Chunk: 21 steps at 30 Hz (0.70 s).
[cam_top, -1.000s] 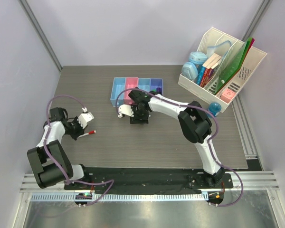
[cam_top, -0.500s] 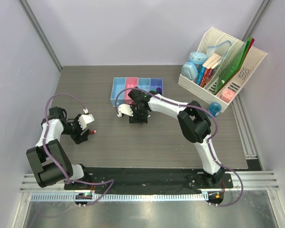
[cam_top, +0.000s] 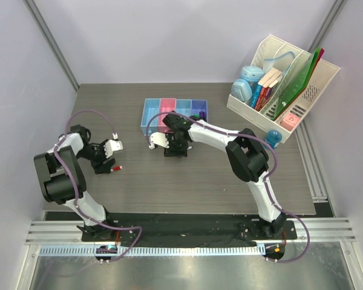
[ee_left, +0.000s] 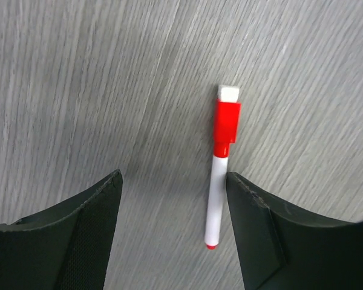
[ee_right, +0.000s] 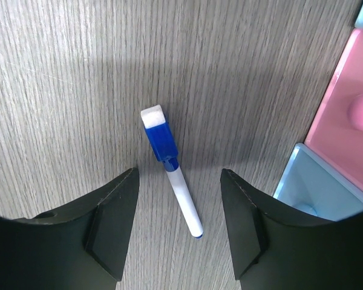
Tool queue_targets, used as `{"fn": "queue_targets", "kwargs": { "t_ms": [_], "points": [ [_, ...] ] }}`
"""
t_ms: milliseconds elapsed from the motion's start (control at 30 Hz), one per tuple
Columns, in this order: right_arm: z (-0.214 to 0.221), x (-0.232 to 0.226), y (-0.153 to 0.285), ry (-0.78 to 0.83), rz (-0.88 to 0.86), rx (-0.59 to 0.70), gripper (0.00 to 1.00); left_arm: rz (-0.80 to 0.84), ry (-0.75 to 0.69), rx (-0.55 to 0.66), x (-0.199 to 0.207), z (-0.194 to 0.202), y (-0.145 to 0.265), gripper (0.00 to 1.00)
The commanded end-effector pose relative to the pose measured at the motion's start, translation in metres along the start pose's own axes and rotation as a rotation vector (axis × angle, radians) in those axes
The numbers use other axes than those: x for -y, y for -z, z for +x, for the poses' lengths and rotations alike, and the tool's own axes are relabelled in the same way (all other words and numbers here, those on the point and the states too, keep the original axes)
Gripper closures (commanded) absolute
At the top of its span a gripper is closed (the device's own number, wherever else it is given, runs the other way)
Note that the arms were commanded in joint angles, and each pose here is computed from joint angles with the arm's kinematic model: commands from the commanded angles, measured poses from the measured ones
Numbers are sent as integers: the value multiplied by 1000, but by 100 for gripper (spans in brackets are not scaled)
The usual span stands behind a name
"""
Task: Sort the stationery into containers
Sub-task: Pick up the pen from the center of the board.
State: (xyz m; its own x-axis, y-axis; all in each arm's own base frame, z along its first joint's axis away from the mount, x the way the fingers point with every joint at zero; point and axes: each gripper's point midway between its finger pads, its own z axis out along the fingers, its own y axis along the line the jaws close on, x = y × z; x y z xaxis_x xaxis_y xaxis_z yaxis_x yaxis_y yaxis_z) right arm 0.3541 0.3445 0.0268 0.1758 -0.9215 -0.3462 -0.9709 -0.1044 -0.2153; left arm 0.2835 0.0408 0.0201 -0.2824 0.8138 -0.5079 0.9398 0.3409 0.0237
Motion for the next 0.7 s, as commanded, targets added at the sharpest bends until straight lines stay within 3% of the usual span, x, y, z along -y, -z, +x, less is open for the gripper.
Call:
{"fn": "queue_targets", "kwargs": {
  "t_ms": [0,200,333,400,433,467,533,667],
  "points": [
    [6,-18,-23,-17,-57,-20,38,9,-61,-55,-9,1,-2,31],
    [6,-19,-23,-22,-59,-18,38,116,-88,-125,14,5,-18,33],
    [7,-21,-26,-31,-65,-20,45,142,-65,-125,21,3,-23,50],
    [8,-21,-29,-33,-68,-26,53,145,-49,-142,20,6,-26,67],
    [9,-23,-30,-34,-71,-28,58,152,-48,-159,21,8,-26,86],
    [10,-24,-30,-34,-73,-33,61,169,-32,-164,23,9,-27,92],
    [11,-24,-31,-36,-72,-37,70,186,-20,-177,24,11,-27,100],
    [13,-25,-33,-41,-74,-43,92,205,-10,-190,25,12,-26,100]
  ]
}}
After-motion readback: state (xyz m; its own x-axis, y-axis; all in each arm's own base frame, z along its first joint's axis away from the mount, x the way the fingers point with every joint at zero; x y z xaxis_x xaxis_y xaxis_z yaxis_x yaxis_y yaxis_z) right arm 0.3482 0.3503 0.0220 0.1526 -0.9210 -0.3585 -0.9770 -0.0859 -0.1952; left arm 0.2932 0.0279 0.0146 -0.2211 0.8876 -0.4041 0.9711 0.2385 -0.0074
